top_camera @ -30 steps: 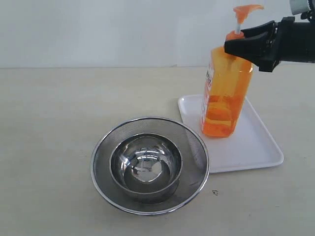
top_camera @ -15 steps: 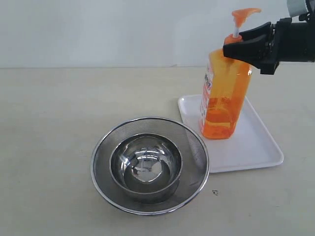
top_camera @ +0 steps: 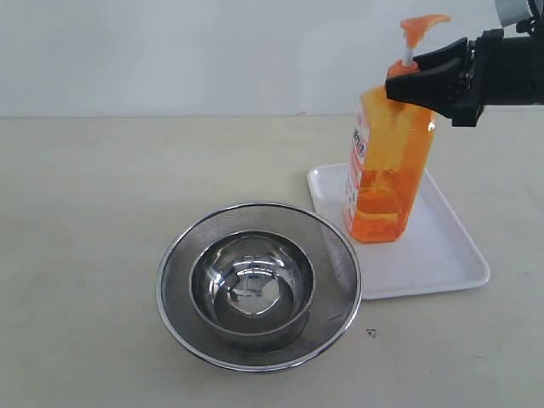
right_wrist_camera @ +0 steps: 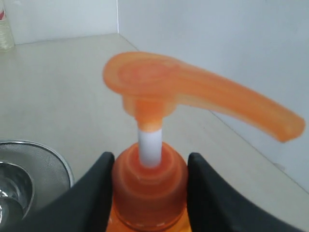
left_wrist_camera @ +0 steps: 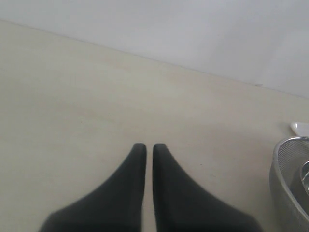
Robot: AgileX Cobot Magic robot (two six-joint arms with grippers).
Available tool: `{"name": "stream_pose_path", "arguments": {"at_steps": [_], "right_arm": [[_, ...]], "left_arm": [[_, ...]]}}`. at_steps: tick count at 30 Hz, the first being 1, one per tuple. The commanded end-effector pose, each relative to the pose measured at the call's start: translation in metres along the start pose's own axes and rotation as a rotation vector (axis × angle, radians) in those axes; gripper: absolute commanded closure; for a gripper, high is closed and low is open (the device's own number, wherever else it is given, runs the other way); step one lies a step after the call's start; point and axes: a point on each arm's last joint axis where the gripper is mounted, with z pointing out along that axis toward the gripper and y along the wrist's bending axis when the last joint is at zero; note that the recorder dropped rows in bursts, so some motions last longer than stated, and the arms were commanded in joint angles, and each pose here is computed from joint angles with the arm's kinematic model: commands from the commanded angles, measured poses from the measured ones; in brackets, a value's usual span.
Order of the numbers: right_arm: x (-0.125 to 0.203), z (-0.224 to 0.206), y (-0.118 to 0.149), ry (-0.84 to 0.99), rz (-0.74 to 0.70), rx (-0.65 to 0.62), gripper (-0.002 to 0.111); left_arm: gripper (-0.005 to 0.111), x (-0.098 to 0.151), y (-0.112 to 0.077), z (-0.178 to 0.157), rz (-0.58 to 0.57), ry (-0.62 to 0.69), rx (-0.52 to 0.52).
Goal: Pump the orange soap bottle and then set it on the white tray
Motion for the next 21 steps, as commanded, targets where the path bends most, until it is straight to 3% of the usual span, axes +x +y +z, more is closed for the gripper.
{"name": "stream_pose_path", "arguments": {"at_steps": [1,2,4,11,15,21], "right_arm": [[-0.012,-0.003,0.000,-0.062,0.014,0.002,0.079],[-0.013,-0.003,-0.001,-0.065,0.026,0.003,0.058],[-0.014,-0.003,-0.001,-0.079,0.069,0.011,0.045],[-0.026,-0.008,0.001,-0.067,0.103,0.045,0.045],[-0.041,-0.016,0.018,-0.020,0.132,0.019,0.045],[-0.037,-0.027,0.040,0.028,0.151,0.108,0.048]], "left_arm": [[0.102,0.000,0.000,0.000,0.007,-0.012,0.002],[0.102,0.000,0.000,0.000,0.007,-0.012,0.002],[0.102,0.000,0.000,0.000,0.007,-0.012,0.002],[0.102,0.000,0.000,0.000,0.007,-0.014,0.003],[0.102,0.000,0.000,0.000,0.007,-0.014,0.003],[0.102,0.000,0.000,0.000,0.007,-0.015,0.003]]}}
